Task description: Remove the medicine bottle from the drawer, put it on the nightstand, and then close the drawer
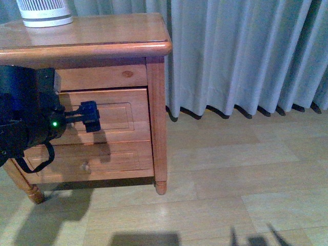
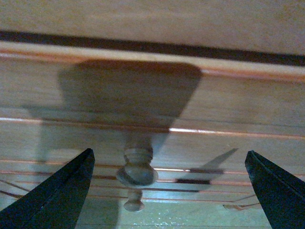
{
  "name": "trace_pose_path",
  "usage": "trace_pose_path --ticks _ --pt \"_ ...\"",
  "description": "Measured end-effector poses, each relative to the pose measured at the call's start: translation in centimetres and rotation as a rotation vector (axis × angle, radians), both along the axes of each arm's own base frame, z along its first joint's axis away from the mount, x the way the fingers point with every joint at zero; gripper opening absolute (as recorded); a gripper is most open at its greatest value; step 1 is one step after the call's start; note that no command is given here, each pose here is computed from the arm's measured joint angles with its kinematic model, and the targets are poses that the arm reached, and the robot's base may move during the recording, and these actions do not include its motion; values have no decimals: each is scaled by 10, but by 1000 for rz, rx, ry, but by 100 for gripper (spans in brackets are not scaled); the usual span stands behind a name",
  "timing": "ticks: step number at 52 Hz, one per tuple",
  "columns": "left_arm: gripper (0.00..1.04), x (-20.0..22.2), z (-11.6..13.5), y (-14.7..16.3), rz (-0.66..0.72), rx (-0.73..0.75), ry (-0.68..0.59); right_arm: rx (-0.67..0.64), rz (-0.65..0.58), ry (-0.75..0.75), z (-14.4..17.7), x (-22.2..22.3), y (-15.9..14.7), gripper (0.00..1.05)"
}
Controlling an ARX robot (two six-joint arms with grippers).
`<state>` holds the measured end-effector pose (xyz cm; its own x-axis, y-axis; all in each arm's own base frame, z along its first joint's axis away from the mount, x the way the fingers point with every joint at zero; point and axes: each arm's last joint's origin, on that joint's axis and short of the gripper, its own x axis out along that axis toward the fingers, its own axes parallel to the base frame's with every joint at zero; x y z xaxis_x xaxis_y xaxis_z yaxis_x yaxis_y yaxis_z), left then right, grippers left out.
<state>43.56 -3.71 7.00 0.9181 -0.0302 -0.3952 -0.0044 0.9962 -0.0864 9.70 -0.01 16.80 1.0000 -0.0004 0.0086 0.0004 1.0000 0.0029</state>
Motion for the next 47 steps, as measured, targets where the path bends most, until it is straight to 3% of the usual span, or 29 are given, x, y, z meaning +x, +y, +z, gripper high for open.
trace_pose_path --ticks 28,36,47 --pt "98 12 -15 3 -28 37 53 0 0 0 0 0 0 98" --pt "68 15 -18 8 -10 56 55 0 0 0 0 0 0 98" --pt "37 15 -20 12 -5 67 57 0 0 0 0 0 0 98"
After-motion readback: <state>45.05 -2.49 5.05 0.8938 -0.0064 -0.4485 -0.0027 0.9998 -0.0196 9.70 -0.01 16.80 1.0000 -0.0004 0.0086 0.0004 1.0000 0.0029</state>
